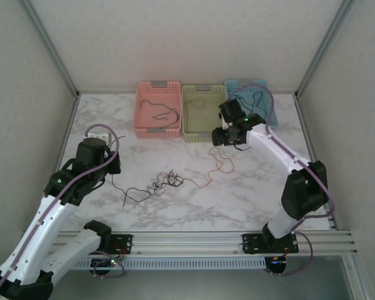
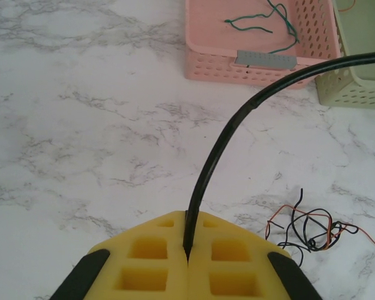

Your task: Untangle the cables

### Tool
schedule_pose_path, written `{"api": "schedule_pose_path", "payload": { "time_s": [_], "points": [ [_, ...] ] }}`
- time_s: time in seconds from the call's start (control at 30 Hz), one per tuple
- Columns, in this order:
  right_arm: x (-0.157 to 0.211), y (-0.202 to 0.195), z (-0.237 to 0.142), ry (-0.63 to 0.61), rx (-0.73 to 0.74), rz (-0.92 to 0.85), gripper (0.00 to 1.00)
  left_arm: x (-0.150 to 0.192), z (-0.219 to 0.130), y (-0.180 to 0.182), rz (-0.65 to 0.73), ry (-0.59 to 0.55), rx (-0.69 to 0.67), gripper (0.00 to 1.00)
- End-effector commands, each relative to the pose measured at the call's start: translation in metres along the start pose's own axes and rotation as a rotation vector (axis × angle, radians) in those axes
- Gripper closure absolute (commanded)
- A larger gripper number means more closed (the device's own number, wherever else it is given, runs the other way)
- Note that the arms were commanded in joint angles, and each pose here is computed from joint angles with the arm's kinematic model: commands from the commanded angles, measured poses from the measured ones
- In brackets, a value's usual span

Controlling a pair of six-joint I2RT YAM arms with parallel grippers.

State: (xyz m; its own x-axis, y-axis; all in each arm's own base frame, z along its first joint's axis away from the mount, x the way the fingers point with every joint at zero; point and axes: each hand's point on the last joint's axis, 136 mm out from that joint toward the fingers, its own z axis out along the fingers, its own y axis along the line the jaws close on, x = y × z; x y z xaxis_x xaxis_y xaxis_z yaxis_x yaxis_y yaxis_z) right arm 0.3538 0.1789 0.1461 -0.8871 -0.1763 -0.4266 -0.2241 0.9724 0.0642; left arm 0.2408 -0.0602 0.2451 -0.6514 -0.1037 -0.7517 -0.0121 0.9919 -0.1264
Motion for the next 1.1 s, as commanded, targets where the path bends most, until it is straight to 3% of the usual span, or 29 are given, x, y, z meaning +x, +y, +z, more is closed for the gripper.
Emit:
{"api": "schedule_pose_path", "payload": {
  "time_s": [0.0, 0.3, 0.63, 0.7, 0.83, 1.0, 1.07],
  "points": [
    [0.027, 0.000, 0.031, 0.085, 0.017, -0.060, 0.39, 0.001, 0.002, -0.005, 0.006, 0.002, 0.024, 1.00],
    [0.059, 0.000, 0.098, 0.206, 0.039, -0.140, 0.36, 0.001, 0.001, -0.002, 0.006, -0.002, 0.010, 1.00],
    [0.056, -0.002, 0.116, 0.195, 0.066, -0.212, 0.38, 0.002, 0.002, -0.001, 0.007, -0.001, 0.005, 1.00],
    [0.058, -0.002, 0.117, 0.204, 0.065, -0.211, 0.43, 0.001, 0.002, -0.001, 0.006, -0.002, 0.004, 1.00],
    [0.064, -0.001, 0.116, 0.216, 0.056, -0.206, 0.62, 0.002, 0.002, -0.001, 0.007, 0.000, 0.006, 1.00],
    [0.058, -0.001, 0.091, 0.159, 0.053, -0.173, 0.99, 0.001, 0.001, -0.001, 0.005, -0.005, 0.007, 1.00],
    [0.042, 0.005, 0.062, 0.073, 0.016, -0.146, 1.00, 0.001, 0.001, -0.001, 0.006, -0.003, 0.007, 1.00]
  ]
}}
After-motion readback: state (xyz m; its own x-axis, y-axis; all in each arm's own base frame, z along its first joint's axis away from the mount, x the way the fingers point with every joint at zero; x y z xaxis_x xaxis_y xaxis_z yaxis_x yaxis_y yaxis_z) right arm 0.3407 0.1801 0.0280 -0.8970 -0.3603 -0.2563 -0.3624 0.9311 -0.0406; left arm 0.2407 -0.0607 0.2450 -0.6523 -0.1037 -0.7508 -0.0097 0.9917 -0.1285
